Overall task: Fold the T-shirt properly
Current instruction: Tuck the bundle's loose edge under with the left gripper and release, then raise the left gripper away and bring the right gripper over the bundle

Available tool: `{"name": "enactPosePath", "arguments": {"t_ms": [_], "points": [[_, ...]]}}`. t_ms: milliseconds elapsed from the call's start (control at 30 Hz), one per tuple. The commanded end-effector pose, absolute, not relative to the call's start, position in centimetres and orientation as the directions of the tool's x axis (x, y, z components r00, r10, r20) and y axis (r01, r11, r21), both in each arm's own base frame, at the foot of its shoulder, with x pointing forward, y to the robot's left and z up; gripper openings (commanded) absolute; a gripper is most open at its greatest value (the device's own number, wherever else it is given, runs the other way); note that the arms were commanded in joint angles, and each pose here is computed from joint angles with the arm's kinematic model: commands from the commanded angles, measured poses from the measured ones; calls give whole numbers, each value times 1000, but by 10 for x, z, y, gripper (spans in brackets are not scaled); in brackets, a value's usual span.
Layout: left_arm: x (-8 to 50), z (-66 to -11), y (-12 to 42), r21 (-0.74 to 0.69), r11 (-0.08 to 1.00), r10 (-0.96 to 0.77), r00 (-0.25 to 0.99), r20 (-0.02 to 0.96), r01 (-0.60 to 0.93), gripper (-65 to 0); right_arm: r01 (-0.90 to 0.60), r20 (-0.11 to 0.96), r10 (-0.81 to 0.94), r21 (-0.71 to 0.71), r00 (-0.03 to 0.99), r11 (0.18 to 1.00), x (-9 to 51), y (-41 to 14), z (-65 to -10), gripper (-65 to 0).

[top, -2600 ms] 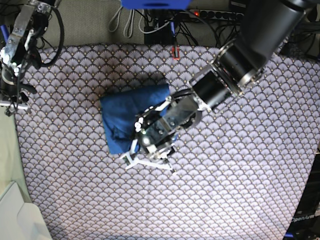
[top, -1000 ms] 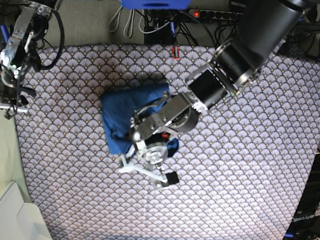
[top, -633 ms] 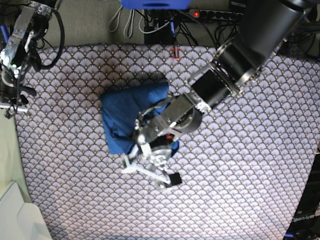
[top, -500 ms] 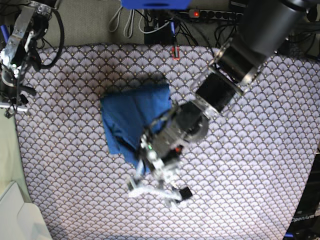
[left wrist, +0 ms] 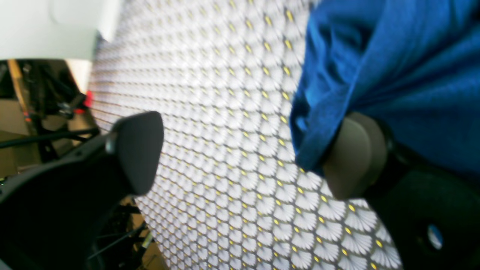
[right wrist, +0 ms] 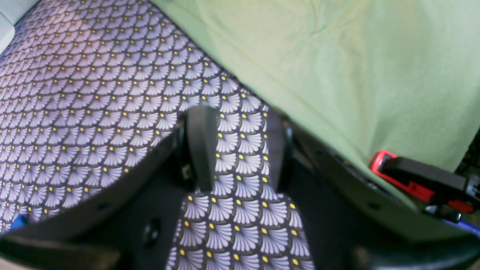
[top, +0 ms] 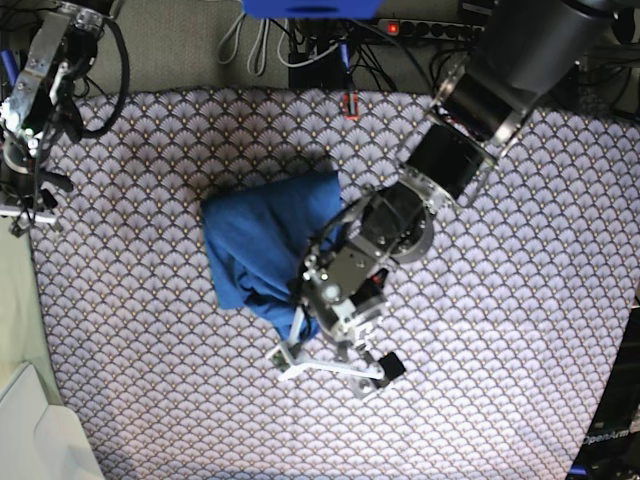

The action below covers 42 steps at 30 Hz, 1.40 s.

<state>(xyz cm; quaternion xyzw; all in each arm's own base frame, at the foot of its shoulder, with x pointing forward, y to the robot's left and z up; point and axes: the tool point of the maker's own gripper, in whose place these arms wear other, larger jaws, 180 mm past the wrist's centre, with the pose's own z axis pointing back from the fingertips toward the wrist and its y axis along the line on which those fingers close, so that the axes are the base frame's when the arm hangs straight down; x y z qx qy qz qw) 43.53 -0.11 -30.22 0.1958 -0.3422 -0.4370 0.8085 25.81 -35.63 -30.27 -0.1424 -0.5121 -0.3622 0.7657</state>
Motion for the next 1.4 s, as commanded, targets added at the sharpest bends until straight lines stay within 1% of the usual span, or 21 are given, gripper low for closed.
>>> {"name": "enactPosePath", "arguments": {"t_ms": [0, 167, 233, 300, 333, 367, 500, 567, 633, 733, 900, 967, 1033, 1133, 1167, 1267, 1367], "points": [[448, -278, -6, 644, 549, -836, 356, 417, 533, 0, 692, 911, -368, 145, 186, 708, 262, -361, -288, -417], [447, -279, -7, 638, 550, -835, 357, 418, 539, 0, 682, 909, -369, 146, 193, 717, 263, -356, -290, -417], [447, -279, -7, 637, 550, -835, 358, 418, 540, 0, 620, 903, -353, 136, 243, 773, 269, -335, -297, -418], [447, -279, -7, 636, 548, -836, 356, 417, 543, 0, 515, 905, -314, 131, 286, 847, 278, -306, -296, -419], [446, -281, -8, 639, 534, -846, 348, 405, 554, 0, 465, 906, -303, 141, 296, 874, 283, -290, -295, -419], [443, -283, -11, 646, 494, -869, 320, 377, 582, 0, 423, 906, -298, 154, 301, 893, 288, -275, -294, -419], [432, -294, -20, 668, 299, -954, 189, 233, 682, 0, 397, 903, -314, 184, 293, 899, 291, -258, -292, -419], [428, -298, -17, 660, 232, -973, 159, 169, 714, 0, 400, 904, -314, 184, 291, 898, 291, -259, -292, -419], [425, -301, -17, 651, 178, -984, 121, 132, 738, 0, 403, 906, -311, 180, 288, 897, 292, -262, -291, -419], [423, -301, -19, 647, 144, -989, 92, 113, 749, 0, 402, 910, -295, 163, 293, 901, 291, -266, -290, -419], [428, -291, -22, 661, 153, -988, 90, 129, 735, 0, 399, 911, -292, 161, 291, 903, 291, -266, -289, -419], [434, -281, -15, 670, 194, -980, 118, 157, 717, 0, 391, 912, -291, 165, 288, 905, 292, -264, -288, -419], [443, -270, 3, 667, 282, -959, 187, 213, 690, 0, 388, 912, -293, 169, 288, 906, 292, -262, -288, -419], [457, -255, 40, 653, 417, -909, 298, 292, 632, 0, 365, 909, -294, 178, 294, 914, 297, -252, -288, -419], [461, -253, 63, 659, 450, -891, 348, 291, 602, 0, 348, 907, -293, 182, 301, 920, 299, -245, -289, -419], [466, -248, 127, 712, 483, -848, 475, 236, 510, 0, 281, 904, -282, 193, 322, 940, 306, -219, -291, -419], [455, -256, 196, 769, 439, -806, 582, 108, 465, 0, 198, 902, -273, 217, 333, 956, 318, -187, -288, -419]]}}
